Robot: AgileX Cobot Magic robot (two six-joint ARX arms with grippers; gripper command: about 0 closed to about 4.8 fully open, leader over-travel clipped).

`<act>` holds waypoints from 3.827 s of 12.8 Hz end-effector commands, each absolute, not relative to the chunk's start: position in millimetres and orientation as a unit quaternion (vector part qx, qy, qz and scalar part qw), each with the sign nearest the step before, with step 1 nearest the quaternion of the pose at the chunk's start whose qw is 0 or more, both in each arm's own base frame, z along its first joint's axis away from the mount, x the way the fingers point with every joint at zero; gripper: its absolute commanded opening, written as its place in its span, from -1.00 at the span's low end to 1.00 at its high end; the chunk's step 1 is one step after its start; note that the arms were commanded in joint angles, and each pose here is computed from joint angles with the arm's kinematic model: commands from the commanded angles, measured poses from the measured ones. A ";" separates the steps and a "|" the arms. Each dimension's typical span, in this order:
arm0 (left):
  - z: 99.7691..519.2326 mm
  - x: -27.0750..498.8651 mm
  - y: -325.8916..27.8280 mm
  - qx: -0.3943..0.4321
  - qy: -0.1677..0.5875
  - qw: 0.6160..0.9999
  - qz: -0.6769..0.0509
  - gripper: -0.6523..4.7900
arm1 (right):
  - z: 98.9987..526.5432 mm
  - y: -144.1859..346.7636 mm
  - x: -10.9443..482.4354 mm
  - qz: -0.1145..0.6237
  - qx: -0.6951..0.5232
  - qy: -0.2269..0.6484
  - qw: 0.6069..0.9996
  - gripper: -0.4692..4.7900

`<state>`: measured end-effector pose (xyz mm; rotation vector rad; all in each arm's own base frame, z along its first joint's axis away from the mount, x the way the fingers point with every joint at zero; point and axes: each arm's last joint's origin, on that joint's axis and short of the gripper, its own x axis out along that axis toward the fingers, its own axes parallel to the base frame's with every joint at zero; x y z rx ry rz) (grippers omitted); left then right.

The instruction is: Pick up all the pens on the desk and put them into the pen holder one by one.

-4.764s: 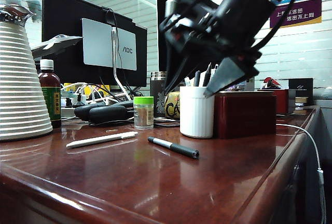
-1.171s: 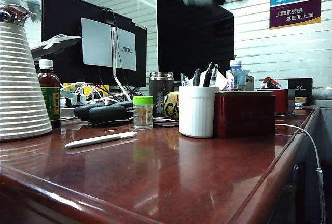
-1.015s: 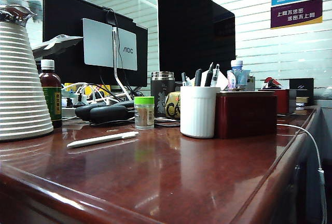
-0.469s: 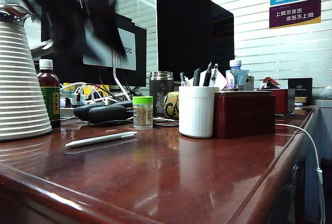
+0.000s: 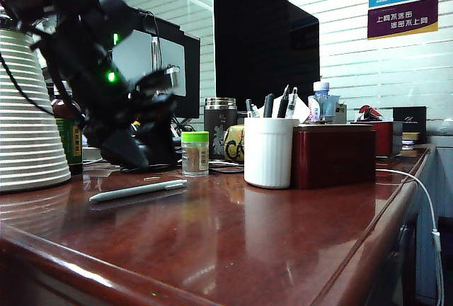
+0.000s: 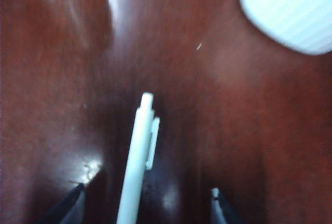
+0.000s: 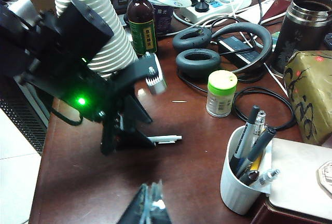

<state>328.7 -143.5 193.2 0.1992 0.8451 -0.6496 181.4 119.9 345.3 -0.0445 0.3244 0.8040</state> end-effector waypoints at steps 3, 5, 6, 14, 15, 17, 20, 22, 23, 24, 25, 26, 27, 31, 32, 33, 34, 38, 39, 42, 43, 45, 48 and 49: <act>165.9 335.7 -147.0 0.102 0.431 0.842 -0.308 0.21 | 348.3 119.8 180.8 0.392 -0.021 0.148 0.908 -0.84; 158.8 336.6 -147.1 0.105 0.442 0.838 -0.303 -0.27 | 348.3 119.8 180.8 0.392 -0.021 0.148 0.908 -0.84; 157.7 336.3 -147.1 0.105 0.445 0.836 -0.303 -0.68 | 348.4 119.8 180.8 0.392 -0.021 0.147 0.908 -0.84; 284.5 338.5 -156.1 -0.018 0.254 0.872 -0.419 -0.79 | 348.7 117.9 182.2 0.366 -0.025 0.145 0.919 -0.84; 305.2 339.5 -157.1 -0.045 0.209 0.878 -0.428 -0.79 | 349.1 117.7 181.8 0.366 -0.025 0.144 0.919 -0.84; 346.4 344.5 -159.9 -0.133 0.069 0.881 -0.448 -0.79 | 352.3 116.0 179.2 0.365 -0.023 0.134 0.921 -0.84; 344.0 356.3 -171.7 -0.192 0.007 0.863 -0.468 -0.78 | 364.3 108.4 169.6 0.349 -0.019 0.095 0.932 -0.84; 329.1 364.1 -188.7 -0.215 -0.020 0.845 -0.490 -0.78 | 372.9 103.3 162.1 0.349 -0.013 0.066 0.935 -0.84; 319.4 368.5 -196.4 -0.223 -0.039 0.836 -0.500 -0.78 | 376.3 100.4 158.3 0.345 -0.011 0.056 0.937 -0.84; 309.4 370.5 -206.3 -0.223 -0.053 0.831 -0.507 -0.78 | 379.2 97.6 154.0 0.341 -0.010 0.048 0.939 -0.84; 298.7 373.8 -212.6 -0.226 -0.063 0.831 -0.505 -0.78 | 382.0 95.2 150.0 0.341 -0.008 0.039 0.939 -0.84; 287.3 375.9 -220.5 -0.231 -0.062 0.833 -0.500 -0.78 | 383.5 93.7 147.5 0.341 -0.007 0.034 0.939 -0.84; 275.8 378.4 -226.6 -0.231 -0.060 0.835 -0.495 -0.78 | 384.9 92.5 145.5 0.341 -0.006 0.030 0.940 -0.84; 217.9 387.6 -248.7 -0.222 -0.050 0.846 -0.483 -0.79 | 385.7 91.5 143.8 0.341 -0.006 0.027 0.940 -0.84; 215.5 388.3 -249.1 -0.218 -0.052 0.850 -0.476 -0.78 | 385.7 91.6 143.8 0.341 -0.006 0.027 0.940 -0.84; 213.3 388.7 -249.4 -0.211 -0.052 0.852 -0.477 -0.78 | 385.7 91.5 143.8 0.341 -0.006 0.027 0.940 -0.84; 212.3 389.0 -249.6 -0.203 -0.051 0.855 -0.475 -0.79 | 385.6 91.6 143.9 0.341 -0.006 0.027 0.940 -0.84; 196.9 392.1 -251.7 -0.190 -0.023 0.862 -0.470 -0.79 | 385.6 91.6 143.9 0.341 -0.006 0.027 0.940 -0.84; 196.2 392.3 -251.6 -0.190 -0.022 0.862 -0.470 -0.79 | 385.7 91.5 143.8 0.341 -0.006 0.027 0.940 -0.84; 196.3 392.3 -251.6 -0.190 -0.023 0.862 -0.470 -0.73 | 385.6 91.6 143.9 0.341 -0.006 0.027 0.940 -0.84; 196.5 392.2 -251.6 -0.190 -0.023 0.861 -0.471 -0.49 | 385.6 91.6 143.9 0.341 -0.006 0.027 0.940 -0.84; 198.5 391.2 -251.8 -0.188 -0.032 0.855 -0.483 -0.30 | 385.6 91.5 144.0 0.340 -0.006 0.027 0.940 -0.84; 202.8 390.2 -251.0 -0.189 -0.053 0.851 -0.486 -0.30 | 385.6 91.5 144.0 0.340 -0.007 0.027 0.940 -0.84; 203.5 390.1 -250.9 -0.190 -0.054 0.851 -0.486 -0.30 | 385.7 91.4 143.9 0.340 -0.006 0.027 0.940 -0.84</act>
